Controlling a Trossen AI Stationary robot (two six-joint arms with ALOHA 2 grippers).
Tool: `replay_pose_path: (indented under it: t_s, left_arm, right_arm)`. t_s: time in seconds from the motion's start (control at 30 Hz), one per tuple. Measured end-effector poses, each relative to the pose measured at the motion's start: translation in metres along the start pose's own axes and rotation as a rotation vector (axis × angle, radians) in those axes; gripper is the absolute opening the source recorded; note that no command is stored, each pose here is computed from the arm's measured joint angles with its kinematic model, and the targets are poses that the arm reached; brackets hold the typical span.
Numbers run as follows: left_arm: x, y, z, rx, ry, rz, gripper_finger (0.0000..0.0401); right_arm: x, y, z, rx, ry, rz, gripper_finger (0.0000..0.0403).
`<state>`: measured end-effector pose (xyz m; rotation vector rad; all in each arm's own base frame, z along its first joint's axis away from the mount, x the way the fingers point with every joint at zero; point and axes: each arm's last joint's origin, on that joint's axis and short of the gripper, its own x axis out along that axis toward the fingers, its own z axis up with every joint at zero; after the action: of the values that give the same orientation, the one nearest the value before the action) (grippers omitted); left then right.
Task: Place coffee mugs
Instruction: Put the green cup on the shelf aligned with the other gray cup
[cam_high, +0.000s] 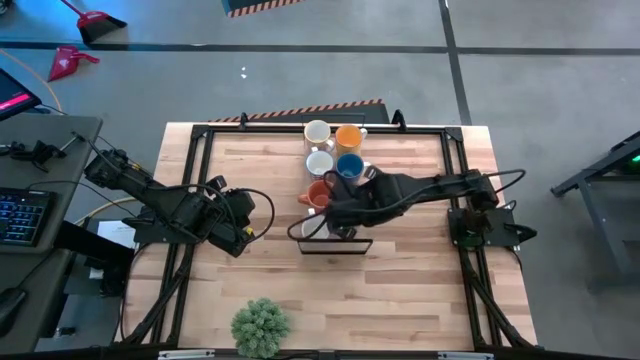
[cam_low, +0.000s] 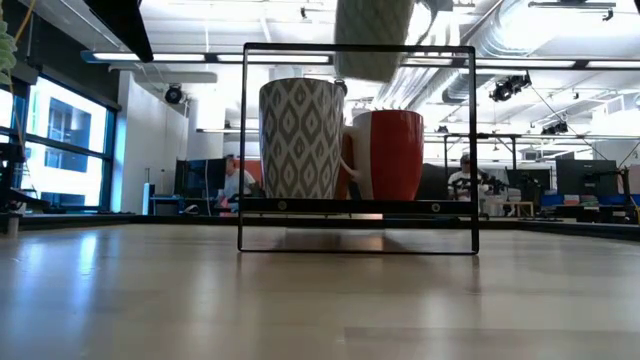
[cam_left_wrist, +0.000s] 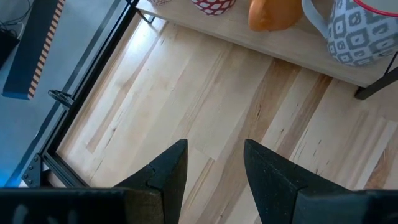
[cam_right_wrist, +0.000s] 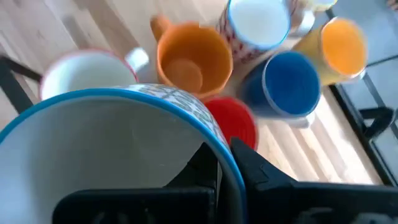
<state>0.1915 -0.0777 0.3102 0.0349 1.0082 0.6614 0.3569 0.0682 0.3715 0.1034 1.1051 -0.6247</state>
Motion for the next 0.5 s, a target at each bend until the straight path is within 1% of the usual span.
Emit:
replay_pose_path:
  t_s: [0.1, 0.27, 0.5]
  left_arm:
    - [0.000, 0.000, 0.000, 0.000, 0.000, 0.000, 0.0147]
    - [0.000, 0.000, 0.000, 0.007, 0.000, 0.000, 0.0147]
    - [0.000, 0.000, 0.000, 0.025, 0.000, 0.000, 0.0147]
  right_arm:
    - [0.011, 0.001, -0.002, -0.005, 0.040, -0.015, 0.0000]
    - [0.020, 0.003, -0.006, -0.018, 0.104, 0.007, 0.0000]
    - [0.020, 0.005, -0.008, -0.026, 0.119, 0.024, 0.0000]
